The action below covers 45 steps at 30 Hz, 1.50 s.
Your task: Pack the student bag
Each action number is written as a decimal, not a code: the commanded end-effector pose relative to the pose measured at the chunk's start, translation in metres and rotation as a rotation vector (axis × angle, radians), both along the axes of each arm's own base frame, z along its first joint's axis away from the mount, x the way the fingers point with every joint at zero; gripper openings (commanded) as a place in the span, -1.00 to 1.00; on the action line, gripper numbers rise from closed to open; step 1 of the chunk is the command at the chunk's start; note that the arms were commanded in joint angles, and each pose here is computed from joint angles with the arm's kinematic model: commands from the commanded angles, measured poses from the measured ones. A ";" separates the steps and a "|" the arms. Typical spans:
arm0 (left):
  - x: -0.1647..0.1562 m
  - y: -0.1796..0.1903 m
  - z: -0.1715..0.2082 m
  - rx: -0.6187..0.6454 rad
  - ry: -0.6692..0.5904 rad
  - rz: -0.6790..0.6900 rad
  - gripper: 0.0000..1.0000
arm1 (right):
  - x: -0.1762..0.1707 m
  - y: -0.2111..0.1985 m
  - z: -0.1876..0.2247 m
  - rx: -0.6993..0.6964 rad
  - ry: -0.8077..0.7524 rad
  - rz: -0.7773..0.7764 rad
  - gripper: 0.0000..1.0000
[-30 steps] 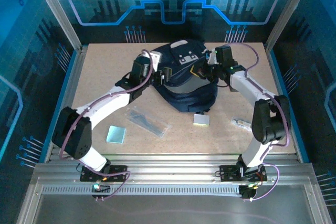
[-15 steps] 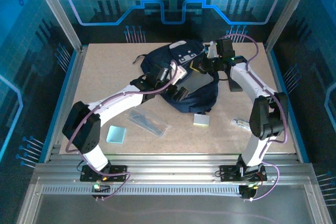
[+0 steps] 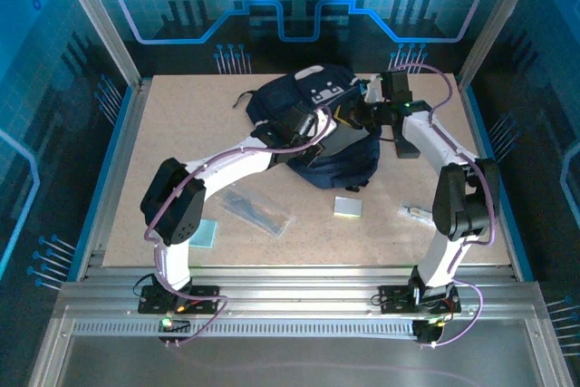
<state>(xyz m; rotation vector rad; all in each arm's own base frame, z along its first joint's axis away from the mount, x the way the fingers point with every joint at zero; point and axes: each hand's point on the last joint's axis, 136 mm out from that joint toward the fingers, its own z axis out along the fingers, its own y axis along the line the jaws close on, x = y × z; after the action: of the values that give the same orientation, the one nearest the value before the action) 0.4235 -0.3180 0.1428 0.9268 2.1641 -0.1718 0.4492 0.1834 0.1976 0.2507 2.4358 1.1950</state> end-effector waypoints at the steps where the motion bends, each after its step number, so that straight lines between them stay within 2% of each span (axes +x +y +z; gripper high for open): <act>1: 0.033 0.027 0.039 -0.033 -0.132 0.176 -1.00 | -0.026 0.004 0.033 0.104 -0.013 0.084 -0.61; 4: 0.034 0.030 0.052 -0.110 -0.108 0.201 -1.00 | -0.024 -0.013 0.030 0.093 -0.013 0.046 0.03; 7: 0.037 0.036 0.064 -0.202 -0.067 0.228 -1.00 | -0.023 -0.037 0.029 0.062 -0.027 -0.007 0.33; 10: 0.041 0.041 0.077 -0.311 -0.019 0.245 -1.00 | -0.022 -0.070 0.027 -0.039 -0.055 -0.078 0.55; 16: 0.058 0.059 0.098 -0.519 0.086 0.288 -1.00 | -0.013 -0.150 -0.013 -0.395 -0.024 -0.224 0.80; 17: 0.061 0.062 0.100 -0.537 0.098 0.295 -1.00 | -0.010 -0.163 -0.022 -0.461 -0.015 -0.240 0.99; 22: 0.068 0.064 0.097 -0.536 0.125 0.297 -1.00 | 0.002 -0.202 -0.064 -0.698 0.077 -0.235 1.00; 28: 0.071 0.064 0.084 -0.505 0.144 0.304 -1.00 | 0.018 -0.228 -0.108 -0.867 0.172 -0.183 1.00; 33: 0.072 0.065 0.073 -0.480 0.162 0.313 -1.00 | 0.026 -0.253 -0.128 -1.015 0.222 -0.161 1.00; 39: 0.072 0.066 0.071 -0.473 0.168 0.320 -1.00 | 0.034 -0.250 -0.155 -0.994 0.254 -0.102 1.00; 45: 0.071 0.068 0.069 -0.464 0.172 0.325 -1.00 | 0.035 -0.245 -0.172 -0.961 0.273 -0.074 0.79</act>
<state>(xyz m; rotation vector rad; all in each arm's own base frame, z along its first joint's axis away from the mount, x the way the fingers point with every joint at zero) 0.4859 -0.2557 0.2127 0.3442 2.2457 -0.6003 0.4859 -0.0560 0.0302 0.2087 2.8568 -0.1463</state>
